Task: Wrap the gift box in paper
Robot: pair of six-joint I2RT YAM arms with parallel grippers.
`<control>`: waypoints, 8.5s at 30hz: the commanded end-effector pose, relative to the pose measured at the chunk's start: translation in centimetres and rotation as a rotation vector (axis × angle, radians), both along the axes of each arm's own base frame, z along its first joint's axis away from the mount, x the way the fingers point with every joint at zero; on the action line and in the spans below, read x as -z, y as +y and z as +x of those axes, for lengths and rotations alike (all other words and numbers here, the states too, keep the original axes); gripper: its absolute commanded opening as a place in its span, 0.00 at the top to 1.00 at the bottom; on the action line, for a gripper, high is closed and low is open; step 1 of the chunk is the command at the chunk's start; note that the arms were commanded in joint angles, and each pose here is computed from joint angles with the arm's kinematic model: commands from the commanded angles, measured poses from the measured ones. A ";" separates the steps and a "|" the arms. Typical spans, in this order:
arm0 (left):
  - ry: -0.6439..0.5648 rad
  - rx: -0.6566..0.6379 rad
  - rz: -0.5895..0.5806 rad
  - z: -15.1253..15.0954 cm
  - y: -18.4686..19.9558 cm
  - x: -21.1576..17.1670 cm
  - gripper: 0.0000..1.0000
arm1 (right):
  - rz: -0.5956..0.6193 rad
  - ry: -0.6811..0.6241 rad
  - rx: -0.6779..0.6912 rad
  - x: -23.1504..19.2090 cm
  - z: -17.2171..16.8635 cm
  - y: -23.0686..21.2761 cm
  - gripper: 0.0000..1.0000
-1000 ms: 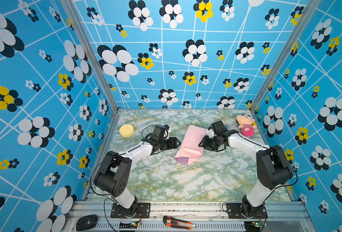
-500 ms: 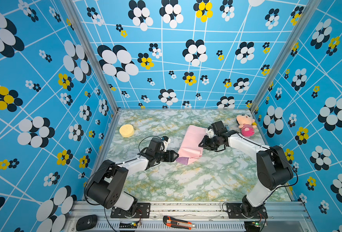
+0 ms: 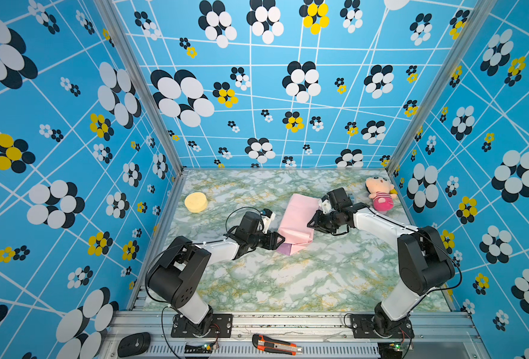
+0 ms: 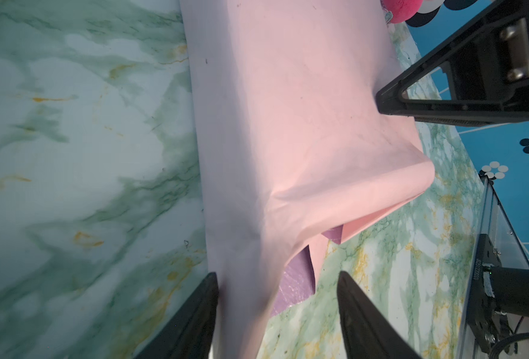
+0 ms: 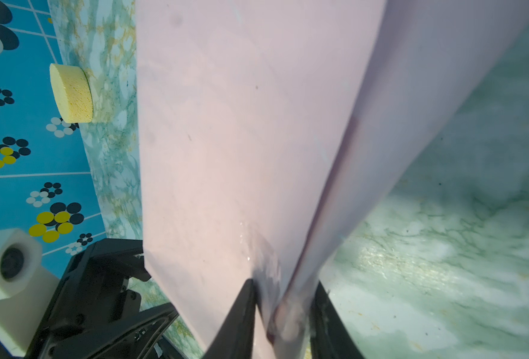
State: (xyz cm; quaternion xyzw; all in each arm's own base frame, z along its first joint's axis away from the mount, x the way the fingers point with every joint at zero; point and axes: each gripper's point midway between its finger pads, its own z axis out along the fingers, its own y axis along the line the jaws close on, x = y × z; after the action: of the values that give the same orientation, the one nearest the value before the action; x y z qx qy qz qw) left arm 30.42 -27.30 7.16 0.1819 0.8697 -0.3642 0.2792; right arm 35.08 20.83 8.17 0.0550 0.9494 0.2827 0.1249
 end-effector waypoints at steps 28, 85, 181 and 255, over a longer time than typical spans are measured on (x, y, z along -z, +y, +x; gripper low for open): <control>-0.013 0.162 -0.006 -1.4 -4.8 1.2 0.40 | -0.056 0.056 0.026 1.9 -1.9 -1.5 0.71; -0.050 0.102 0.298 1.3 0.8 3.6 0.78 | -0.075 0.051 0.006 2.2 -2.3 -1.8 0.72; 0.045 -0.208 0.138 -1.4 4.5 3.0 0.89 | -0.054 0.035 -0.014 1.5 -2.6 -0.9 0.73; -0.042 -0.055 -0.007 2.1 -4.0 3.2 0.89 | -0.039 -0.002 -0.016 0.4 -2.6 -0.7 0.74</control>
State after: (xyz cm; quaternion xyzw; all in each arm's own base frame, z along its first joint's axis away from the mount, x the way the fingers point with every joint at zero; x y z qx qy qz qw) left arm 31.33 -30.84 3.09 0.1758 0.8776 -0.3529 0.2727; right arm 34.12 20.66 8.58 0.0468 0.9472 0.2828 0.1439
